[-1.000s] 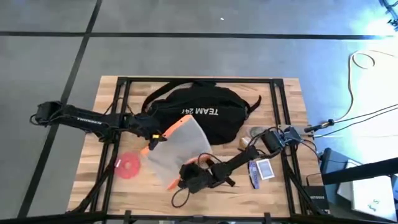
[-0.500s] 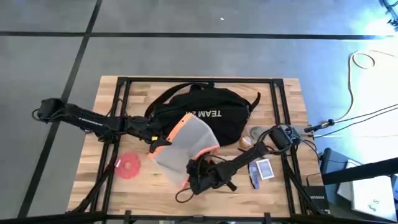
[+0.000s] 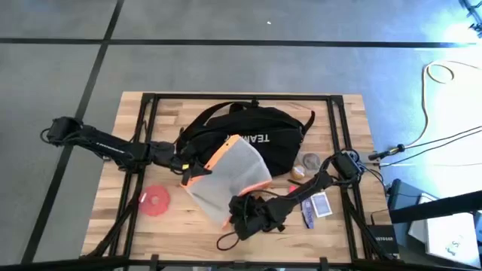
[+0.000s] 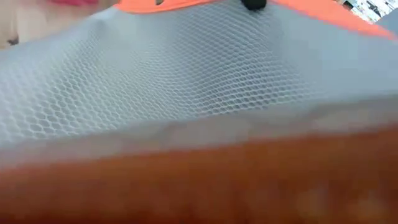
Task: Unpack backpack
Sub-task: Remove the black pen from the white zip bag
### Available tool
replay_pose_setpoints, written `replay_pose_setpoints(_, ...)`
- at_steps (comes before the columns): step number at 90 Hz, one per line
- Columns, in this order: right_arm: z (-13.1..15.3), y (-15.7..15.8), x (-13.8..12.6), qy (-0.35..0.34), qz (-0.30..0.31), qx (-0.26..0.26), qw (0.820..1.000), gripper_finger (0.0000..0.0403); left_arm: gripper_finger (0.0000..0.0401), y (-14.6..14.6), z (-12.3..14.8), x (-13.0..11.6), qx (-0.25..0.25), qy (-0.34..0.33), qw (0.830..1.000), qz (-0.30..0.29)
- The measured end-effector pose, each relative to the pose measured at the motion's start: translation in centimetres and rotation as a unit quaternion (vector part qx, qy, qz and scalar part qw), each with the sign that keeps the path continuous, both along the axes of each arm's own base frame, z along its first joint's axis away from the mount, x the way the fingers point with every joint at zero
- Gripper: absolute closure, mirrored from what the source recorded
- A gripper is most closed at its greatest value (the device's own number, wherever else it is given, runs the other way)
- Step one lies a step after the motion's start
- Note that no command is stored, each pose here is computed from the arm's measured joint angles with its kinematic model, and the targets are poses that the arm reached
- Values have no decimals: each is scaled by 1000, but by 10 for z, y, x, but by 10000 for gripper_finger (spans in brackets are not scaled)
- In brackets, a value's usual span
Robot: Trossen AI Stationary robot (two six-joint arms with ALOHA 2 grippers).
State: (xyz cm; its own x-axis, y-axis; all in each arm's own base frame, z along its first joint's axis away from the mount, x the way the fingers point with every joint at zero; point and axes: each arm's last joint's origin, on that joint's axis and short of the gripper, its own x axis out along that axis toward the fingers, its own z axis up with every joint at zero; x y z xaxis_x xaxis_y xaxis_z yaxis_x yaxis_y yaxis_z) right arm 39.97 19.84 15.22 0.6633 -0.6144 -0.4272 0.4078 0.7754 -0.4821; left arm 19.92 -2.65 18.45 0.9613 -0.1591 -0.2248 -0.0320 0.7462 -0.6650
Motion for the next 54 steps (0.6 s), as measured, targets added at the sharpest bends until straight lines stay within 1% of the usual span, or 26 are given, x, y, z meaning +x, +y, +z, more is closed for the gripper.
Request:
replay_pose_setpoints(8, 0, 0, 0, -2, 0, 1, 1000, 403, 348, -1, 0, 0, 4, -2, 1000, 2)
replay_pose_setpoints(24, 0, 0, 1, -2, 2, 6, 1000, 403, 249, -1, 1, 0, 10, -5, 1000, 16)
replay_pose_setpoints(32, 0, 0, 1, -3, 2, 6, 1000, 403, 210, -1, 3, 1, 12, -15, 1000, 16)
replay_pose_setpoints(41, 0, 0, 1, -3, 3, 6, 1000, 403, 193, -1, 4, 1, 7, -22, 1000, 17)
replay_pose_setpoints(54, 0, 0, 1, -2, 3, 6, 1000, 403, 196, -1, 5, 1, 8, -26, 999, 17)
